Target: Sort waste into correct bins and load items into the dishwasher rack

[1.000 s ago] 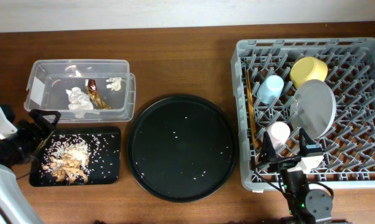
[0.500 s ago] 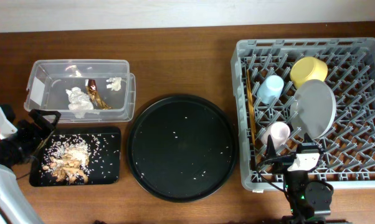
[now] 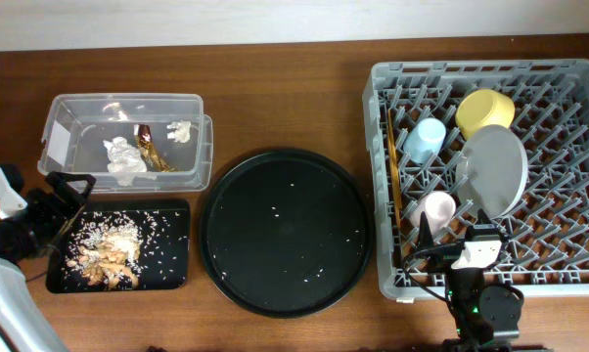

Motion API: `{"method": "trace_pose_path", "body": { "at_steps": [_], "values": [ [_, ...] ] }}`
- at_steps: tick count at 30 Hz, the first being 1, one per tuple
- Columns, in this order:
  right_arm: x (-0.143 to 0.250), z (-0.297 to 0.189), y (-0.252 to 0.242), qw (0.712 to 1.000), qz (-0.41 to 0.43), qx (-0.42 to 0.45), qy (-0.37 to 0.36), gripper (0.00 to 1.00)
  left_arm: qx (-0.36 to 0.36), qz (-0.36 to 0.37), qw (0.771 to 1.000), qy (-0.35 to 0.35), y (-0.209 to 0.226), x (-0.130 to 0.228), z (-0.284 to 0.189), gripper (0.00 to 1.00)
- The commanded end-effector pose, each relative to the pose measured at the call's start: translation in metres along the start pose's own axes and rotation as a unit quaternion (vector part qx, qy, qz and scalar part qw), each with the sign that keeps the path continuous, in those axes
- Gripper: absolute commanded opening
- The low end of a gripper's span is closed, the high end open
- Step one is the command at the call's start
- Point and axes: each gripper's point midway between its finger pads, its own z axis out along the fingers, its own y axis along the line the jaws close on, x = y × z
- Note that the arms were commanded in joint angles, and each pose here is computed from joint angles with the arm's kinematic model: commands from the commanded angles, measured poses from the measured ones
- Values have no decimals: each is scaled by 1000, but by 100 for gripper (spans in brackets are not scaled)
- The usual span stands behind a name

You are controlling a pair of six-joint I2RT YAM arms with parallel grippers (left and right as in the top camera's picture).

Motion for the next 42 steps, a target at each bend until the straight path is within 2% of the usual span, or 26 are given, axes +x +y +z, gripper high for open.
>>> {"method": "trace_pose_path", "body": {
  "at_steps": [1, 14, 17, 20, 26, 30, 34, 36, 38, 40, 42],
  "values": [
    [2, 0, -3, 1000, 1, 8, 2, 98, 5, 4, 1000, -6, -4, -4, -3, 100],
    [2, 0, -3, 1000, 1, 8, 2, 98, 12, 18, 1000, 3, -14, 1, 1, 100],
    [2, 0, -3, 1000, 1, 8, 2, 98, 51, 101, 993, 28, -68, 29, 5, 100],
    [2, 0, -3, 1000, 1, 8, 2, 98, 113, 203, 971, 53, -131, 75, -4, 100],
    [2, 0, -3, 1000, 1, 8, 2, 98, 193, 314, 930, 2, -183, 126, -67, 100],
    [2, 0, -3, 1000, 1, 8, 2, 98, 211, 331, 920, -3, -156, 174, -76, 100],
    [2, 0, -3, 1000, 1, 8, 2, 98, 193, 322, 927, 16, -99, 216, -33, 100],
    [2, 0, -3, 1000, 1, 8, 2, 98, 219, 353, 909, -25, -95, 218, -13, 100],
    [2, 0, -3, 1000, 1, 8, 2, 98, 236, 392, 883, -104, -104, 202, -5, 100],
    [2, 0, -3, 1000, 1, 8, 2, 99, 217, 412, 855, -229, -111, 167, -6, 100],
    [2, 0, -3, 1000, 1, 8, 2, 98, 189, 404, 843, -300, -103, 148, -9, 100]
  ]
}}
